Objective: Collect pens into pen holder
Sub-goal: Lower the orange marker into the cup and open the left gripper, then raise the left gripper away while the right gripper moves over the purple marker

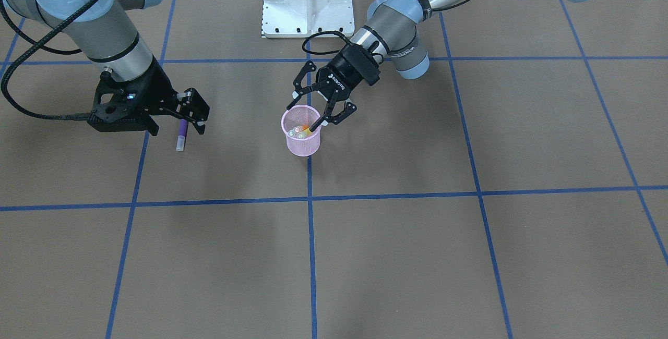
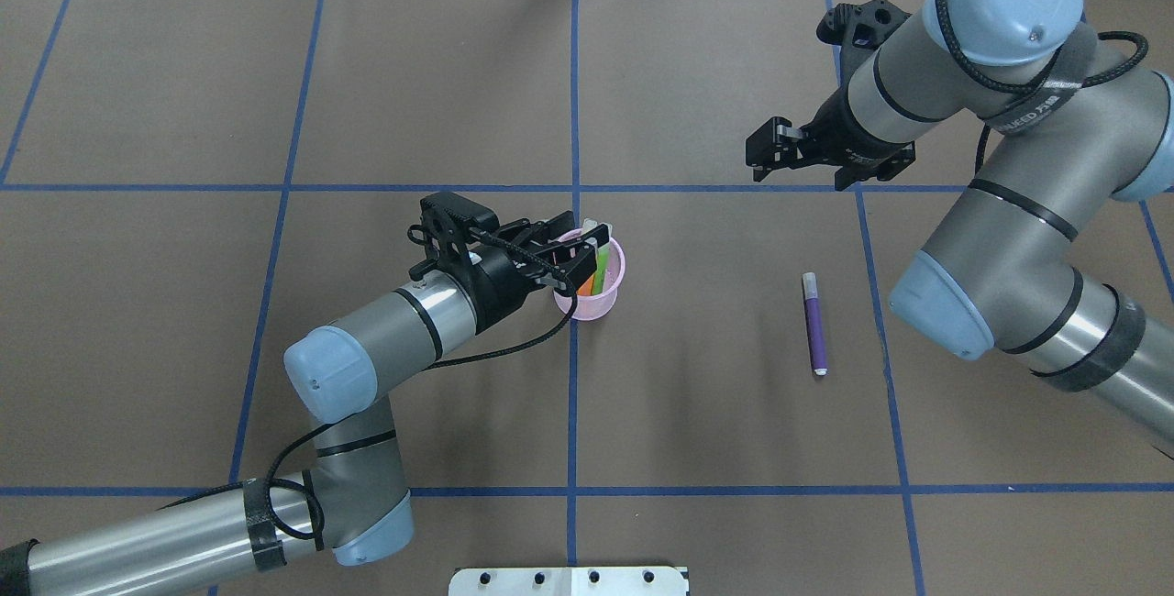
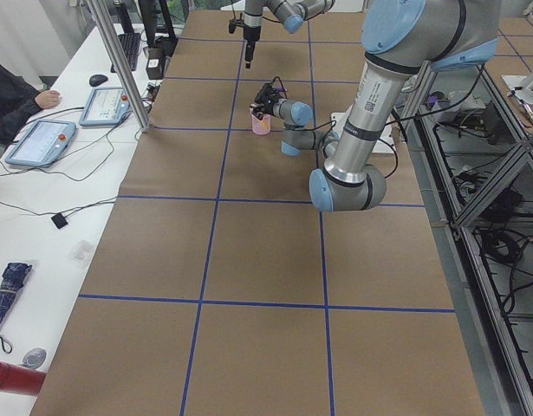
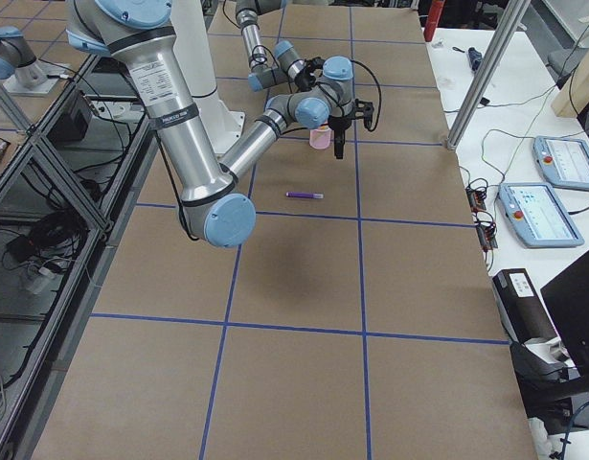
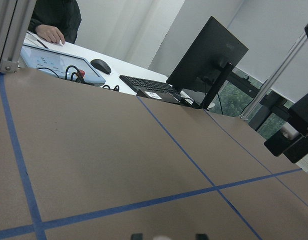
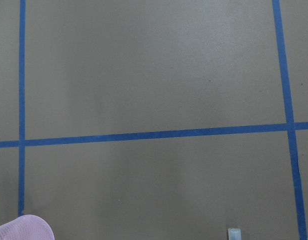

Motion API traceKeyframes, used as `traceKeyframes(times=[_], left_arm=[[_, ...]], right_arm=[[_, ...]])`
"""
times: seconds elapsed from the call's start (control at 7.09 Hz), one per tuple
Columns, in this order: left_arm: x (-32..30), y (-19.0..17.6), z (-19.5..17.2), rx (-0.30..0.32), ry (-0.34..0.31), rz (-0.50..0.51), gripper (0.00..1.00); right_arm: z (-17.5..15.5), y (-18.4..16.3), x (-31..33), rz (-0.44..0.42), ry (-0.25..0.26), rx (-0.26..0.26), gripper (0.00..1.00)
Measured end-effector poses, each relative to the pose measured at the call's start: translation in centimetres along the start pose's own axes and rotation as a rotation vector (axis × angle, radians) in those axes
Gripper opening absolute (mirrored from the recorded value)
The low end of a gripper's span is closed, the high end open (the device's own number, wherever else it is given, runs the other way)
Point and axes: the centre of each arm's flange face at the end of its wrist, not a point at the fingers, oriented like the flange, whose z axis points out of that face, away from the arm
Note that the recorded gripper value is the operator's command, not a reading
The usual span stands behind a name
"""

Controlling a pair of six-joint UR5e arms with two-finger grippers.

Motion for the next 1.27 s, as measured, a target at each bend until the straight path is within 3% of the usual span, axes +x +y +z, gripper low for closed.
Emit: traceKeyframes(times=[0.28, 0.71, 0.85, 1.27], left_arm=[[0.2, -1.5, 0.1, 0.012, -0.008, 0.005, 0.99], [1.2, -8.4, 0.4, -0.034, -0.157, 0.029, 0.99], [0.9, -11.3, 0.2, -0.076, -0.189, -0.015, 0.99], [-2.8, -20.0, -1.3, -0.289, -0.312, -0.123, 0.99]], right_arm=[[0.2, 0.1, 0.4, 0.002, 0.005, -0.002, 0.99], [1.1, 0.0, 1.1, 0.009, 0.021, -0.013, 0.99], [1.9, 0.0, 1.6, 0.015, 0.036, -0.024, 0.99], [5.6, 1.5, 3.9, 0.029, 0.093, -0.079, 0.99]])
